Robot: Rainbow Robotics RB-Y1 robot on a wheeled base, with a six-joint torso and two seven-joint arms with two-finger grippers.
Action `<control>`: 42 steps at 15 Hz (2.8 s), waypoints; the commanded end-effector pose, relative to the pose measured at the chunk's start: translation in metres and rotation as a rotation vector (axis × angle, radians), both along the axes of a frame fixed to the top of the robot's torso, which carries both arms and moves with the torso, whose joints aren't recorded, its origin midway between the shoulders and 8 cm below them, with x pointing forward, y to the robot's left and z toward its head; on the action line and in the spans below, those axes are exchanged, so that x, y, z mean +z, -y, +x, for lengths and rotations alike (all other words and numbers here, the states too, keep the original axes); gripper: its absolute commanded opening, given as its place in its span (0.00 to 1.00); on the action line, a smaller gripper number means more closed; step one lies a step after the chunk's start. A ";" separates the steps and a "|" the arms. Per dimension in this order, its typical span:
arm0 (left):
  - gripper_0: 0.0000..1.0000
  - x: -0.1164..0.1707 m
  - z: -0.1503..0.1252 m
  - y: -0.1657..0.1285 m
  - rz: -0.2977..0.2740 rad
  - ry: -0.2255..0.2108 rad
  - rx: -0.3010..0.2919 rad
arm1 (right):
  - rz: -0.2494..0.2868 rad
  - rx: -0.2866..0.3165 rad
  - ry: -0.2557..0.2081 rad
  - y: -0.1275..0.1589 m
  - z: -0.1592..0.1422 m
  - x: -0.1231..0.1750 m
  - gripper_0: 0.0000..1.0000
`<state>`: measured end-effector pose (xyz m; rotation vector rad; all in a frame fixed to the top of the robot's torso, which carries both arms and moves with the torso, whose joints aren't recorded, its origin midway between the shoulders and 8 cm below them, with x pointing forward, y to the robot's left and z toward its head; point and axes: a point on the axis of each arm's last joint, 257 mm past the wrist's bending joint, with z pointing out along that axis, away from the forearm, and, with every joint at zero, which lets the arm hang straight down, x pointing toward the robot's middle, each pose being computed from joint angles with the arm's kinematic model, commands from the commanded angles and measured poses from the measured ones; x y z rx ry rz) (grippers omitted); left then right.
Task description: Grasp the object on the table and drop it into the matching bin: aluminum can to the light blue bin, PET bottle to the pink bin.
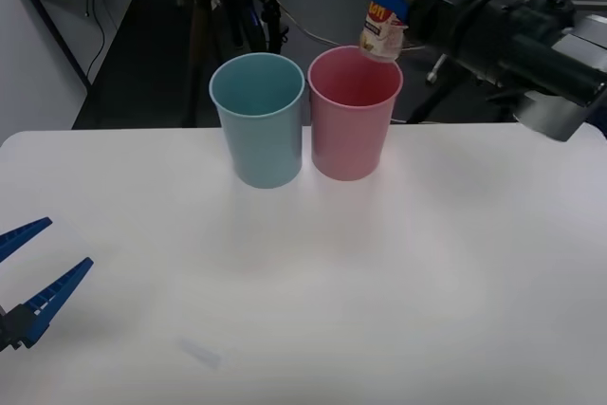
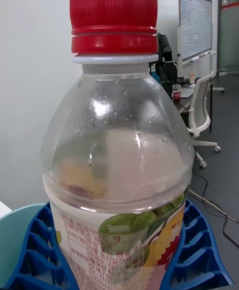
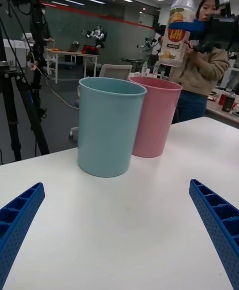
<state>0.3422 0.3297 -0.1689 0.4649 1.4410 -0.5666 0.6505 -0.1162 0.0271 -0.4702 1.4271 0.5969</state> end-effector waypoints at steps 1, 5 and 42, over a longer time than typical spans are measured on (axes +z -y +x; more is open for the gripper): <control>1.00 0.000 0.000 0.000 0.000 0.000 0.000 | 0.004 0.001 -0.005 -0.015 0.008 -0.008 0.00; 1.00 0.000 0.000 0.000 0.000 0.000 0.000 | -0.010 0.013 -0.002 -0.028 0.007 -0.016 0.00; 1.00 0.000 0.000 0.000 0.000 0.000 0.000 | -0.008 -0.026 0.086 0.054 -0.118 0.006 1.00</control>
